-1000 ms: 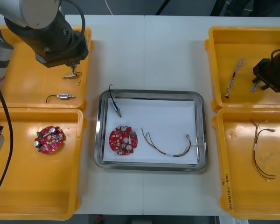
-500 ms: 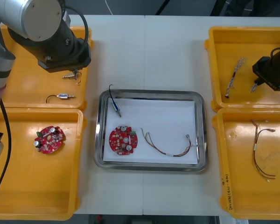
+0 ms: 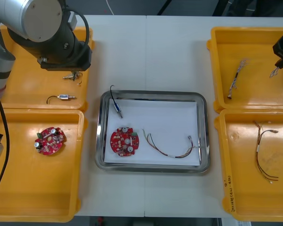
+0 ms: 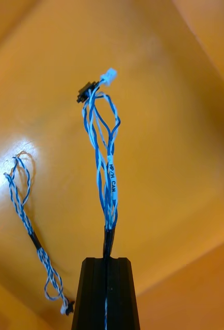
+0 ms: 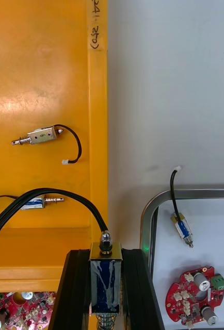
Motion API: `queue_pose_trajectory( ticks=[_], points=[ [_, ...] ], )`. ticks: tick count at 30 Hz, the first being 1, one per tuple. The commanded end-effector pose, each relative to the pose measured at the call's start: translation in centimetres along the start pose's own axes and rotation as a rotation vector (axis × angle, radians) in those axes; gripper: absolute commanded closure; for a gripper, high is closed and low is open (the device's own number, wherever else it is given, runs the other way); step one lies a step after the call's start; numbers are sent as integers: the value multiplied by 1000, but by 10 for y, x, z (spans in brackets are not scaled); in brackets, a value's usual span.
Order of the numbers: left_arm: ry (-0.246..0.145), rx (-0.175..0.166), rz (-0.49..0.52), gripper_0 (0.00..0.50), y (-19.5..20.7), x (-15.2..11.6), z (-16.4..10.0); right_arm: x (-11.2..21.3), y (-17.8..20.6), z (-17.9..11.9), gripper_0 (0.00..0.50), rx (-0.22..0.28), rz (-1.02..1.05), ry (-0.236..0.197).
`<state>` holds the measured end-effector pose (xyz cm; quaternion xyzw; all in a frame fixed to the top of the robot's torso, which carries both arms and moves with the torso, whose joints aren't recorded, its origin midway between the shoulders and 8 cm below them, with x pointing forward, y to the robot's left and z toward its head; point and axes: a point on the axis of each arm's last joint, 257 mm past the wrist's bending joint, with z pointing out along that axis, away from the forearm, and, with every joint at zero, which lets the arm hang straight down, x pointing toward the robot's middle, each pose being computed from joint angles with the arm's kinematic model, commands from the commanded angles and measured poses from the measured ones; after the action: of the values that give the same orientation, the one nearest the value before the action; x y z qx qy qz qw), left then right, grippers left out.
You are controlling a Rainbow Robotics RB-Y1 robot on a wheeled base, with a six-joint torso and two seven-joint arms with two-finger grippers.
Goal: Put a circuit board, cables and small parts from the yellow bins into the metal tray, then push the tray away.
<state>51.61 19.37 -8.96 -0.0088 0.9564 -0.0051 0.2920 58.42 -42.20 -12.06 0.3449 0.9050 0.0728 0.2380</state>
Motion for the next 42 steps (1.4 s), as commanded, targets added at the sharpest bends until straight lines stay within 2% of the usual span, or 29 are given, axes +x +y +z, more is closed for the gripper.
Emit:
queue_pose_trajectory(
  ticks=[1,8,16,21,28,35,42],
  points=[
    [-33,-32,0,500,16,-5,-9,-18,-13,-43,500,30,-37,-62],
    [-31,-30,-1,500,16,-5,-8,7,-10,-77,500,47,-137,-32],
    [-32,-28,-1,500,15,-5,-9,17,22,-103,500,-47,-266,-111],
    [-33,-27,-4,500,16,-6,-9,32,56,-124,500,-116,-385,-161],
    [-34,-26,-5,500,16,-6,-10,69,81,-135,500,-146,-585,-182],
    [-34,-25,-7,500,16,-6,-10,122,101,-141,500,-190,-822,-154],
    [-35,-22,-11,500,17,-7,-11,176,119,-143,500,-245,-1108,-106]
  ],
)
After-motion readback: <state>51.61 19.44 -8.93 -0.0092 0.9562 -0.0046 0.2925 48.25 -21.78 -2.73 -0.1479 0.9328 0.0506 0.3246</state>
